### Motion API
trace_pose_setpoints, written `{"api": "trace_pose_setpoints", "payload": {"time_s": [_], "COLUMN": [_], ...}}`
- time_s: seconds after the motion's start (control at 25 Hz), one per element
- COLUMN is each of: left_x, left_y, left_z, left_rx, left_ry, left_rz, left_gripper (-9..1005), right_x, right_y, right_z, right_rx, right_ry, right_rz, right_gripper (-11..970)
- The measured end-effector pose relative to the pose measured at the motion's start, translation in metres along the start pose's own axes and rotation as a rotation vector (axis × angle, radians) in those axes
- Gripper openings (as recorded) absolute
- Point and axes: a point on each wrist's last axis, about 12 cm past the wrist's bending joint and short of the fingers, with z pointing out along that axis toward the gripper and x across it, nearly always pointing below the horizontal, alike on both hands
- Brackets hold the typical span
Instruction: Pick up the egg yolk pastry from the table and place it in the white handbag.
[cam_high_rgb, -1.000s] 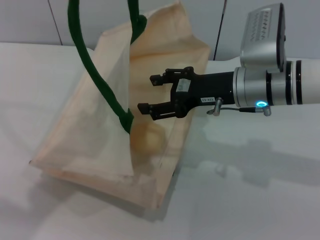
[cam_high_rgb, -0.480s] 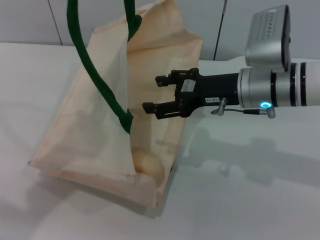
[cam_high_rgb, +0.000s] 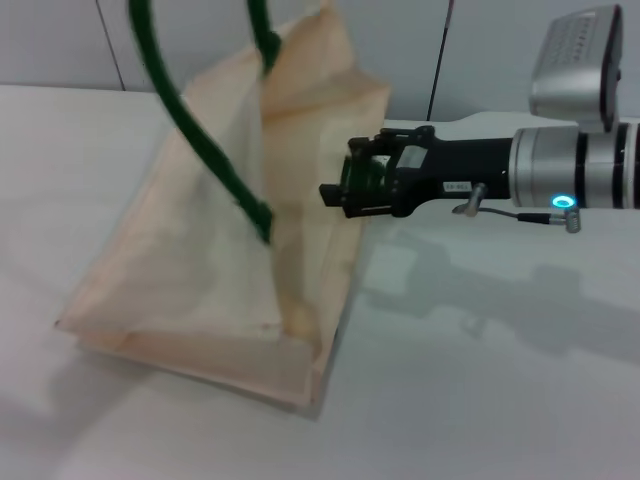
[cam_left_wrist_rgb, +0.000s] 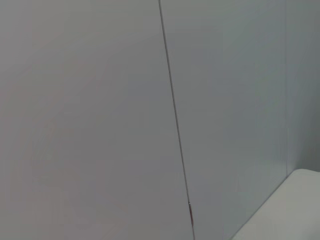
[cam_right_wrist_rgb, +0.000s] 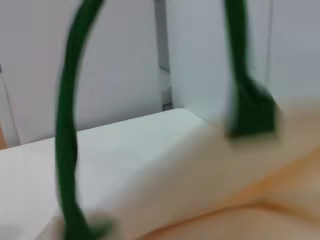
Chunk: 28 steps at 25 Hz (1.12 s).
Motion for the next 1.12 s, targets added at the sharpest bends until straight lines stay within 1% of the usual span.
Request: {"api": "trace_pose_setpoints", "payload": {"time_s": [0.08, 0.36, 0.48, 0.56, 0.68, 0.84, 1.0, 1.04, 1.12], "left_x": [0.002, 0.009, 0.014, 0.02, 0.032, 0.044, 0.062, 0.062, 0.076], "left_y": [0.001, 0.006, 0.012, 0.017, 0.026, 0.035, 0.045, 0.045, 0.051], "left_z": [0.001, 0.002, 0.0, -0.004, -0.008, -0.005, -0.001, -0.001, 0.003], "left_rx": [0.006, 0.008, 0.004, -0.002, -0.016, -0.042, -0.095, -0.095, -0.119], "left_ry": [0.003, -0.002, -0.019, -0.037, -0.057, -0.07, -0.089, -0.089, -0.12], "left_rz": [-0.005, -0.04, -0.084, -0.12, -0.164, -0.201, -0.246, -0.246, -0.281], "left_gripper": [132, 379, 480, 547, 581, 591, 589, 588, 587], "right_x": [0.0, 0.004, 0.007, 0.009, 0.011, 0.016, 0.034, 0.038, 0.046], "right_y": [-0.005, -0.013, -0.017, -0.022, -0.029, -0.036, -0.037, -0.036, -0.034], "right_z": [-0.006, -0.019, -0.027, -0.037, -0.057, -0.093, -0.124, -0.132, -0.145], "right_rx": [0.017, 0.058, 0.083, 0.111, 0.168, 0.292, 0.457, 0.508, 0.579], "right_ry": [0.004, -0.01, -0.023, -0.049, -0.123, -0.213, -0.326, -0.361, -0.415], "right_rz": [0.014, 0.05, 0.066, 0.088, 0.117, 0.101, 0.091, 0.086, 0.073], "right_gripper": [847, 840, 839, 838, 836, 835, 835, 835, 835]}}
